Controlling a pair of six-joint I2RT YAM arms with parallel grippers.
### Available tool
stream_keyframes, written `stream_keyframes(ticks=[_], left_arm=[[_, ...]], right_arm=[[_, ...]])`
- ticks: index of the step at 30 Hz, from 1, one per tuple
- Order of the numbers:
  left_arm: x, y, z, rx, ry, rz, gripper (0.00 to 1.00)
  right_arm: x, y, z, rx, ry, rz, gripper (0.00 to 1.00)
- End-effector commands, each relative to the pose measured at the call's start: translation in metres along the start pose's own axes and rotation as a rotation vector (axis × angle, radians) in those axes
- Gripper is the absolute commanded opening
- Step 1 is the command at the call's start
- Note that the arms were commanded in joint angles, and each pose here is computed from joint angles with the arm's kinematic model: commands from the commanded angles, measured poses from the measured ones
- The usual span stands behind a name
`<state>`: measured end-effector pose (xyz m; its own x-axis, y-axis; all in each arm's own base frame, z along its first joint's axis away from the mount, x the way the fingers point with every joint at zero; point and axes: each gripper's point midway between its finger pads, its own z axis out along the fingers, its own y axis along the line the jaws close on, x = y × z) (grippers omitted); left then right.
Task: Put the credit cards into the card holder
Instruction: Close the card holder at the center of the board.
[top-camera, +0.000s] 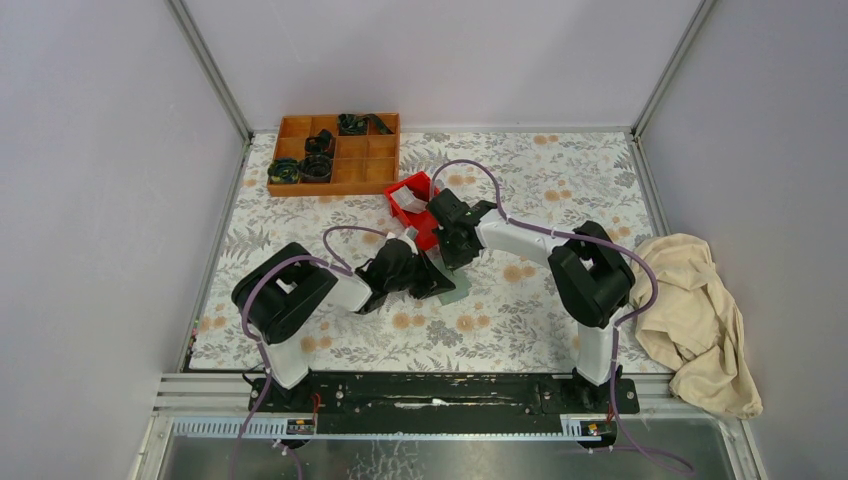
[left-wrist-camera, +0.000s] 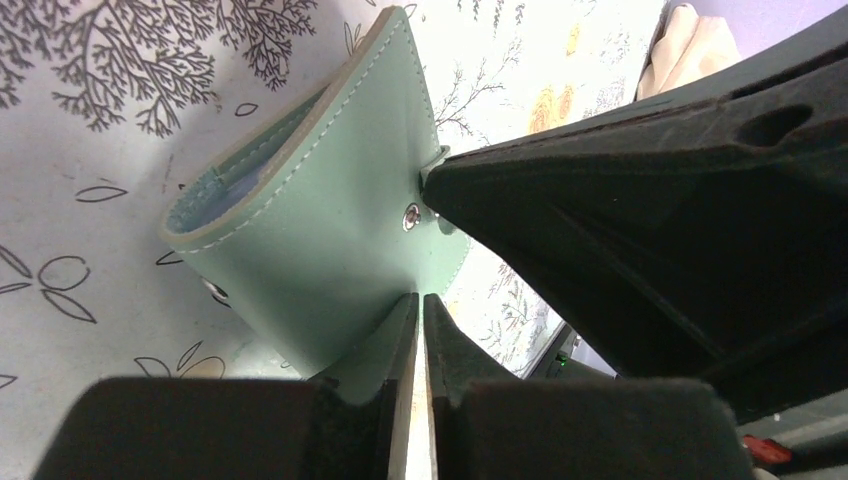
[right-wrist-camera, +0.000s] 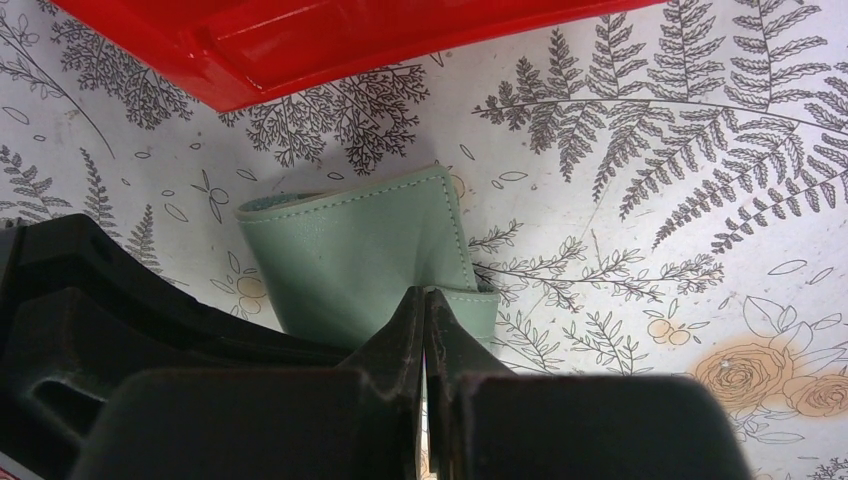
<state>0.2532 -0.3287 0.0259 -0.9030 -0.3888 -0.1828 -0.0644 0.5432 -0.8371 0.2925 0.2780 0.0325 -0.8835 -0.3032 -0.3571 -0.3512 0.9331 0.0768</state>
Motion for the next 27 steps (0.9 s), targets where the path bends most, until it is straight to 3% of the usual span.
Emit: stream_keyframes(ticks=[1,13,27], left_arm=[[0.014,0.049,-0.001,-0.161,0.044,0.003,0.15],[-0.006,0.016,-0.015,-0.131,-0.016,0.115,0.27],[-0.016,0.036,-0.049,-0.215,-0.109,0.125,0.31]], right_arm=[[-0.005,0.015,0.004,-0.016,-0.014,-0.025,0.0],[0.007,0.01,0.012,-0.002,0.009,-0.026,0.0],[0.005,0.01,0.009,-0.001,0.001,-0.026,0.0]])
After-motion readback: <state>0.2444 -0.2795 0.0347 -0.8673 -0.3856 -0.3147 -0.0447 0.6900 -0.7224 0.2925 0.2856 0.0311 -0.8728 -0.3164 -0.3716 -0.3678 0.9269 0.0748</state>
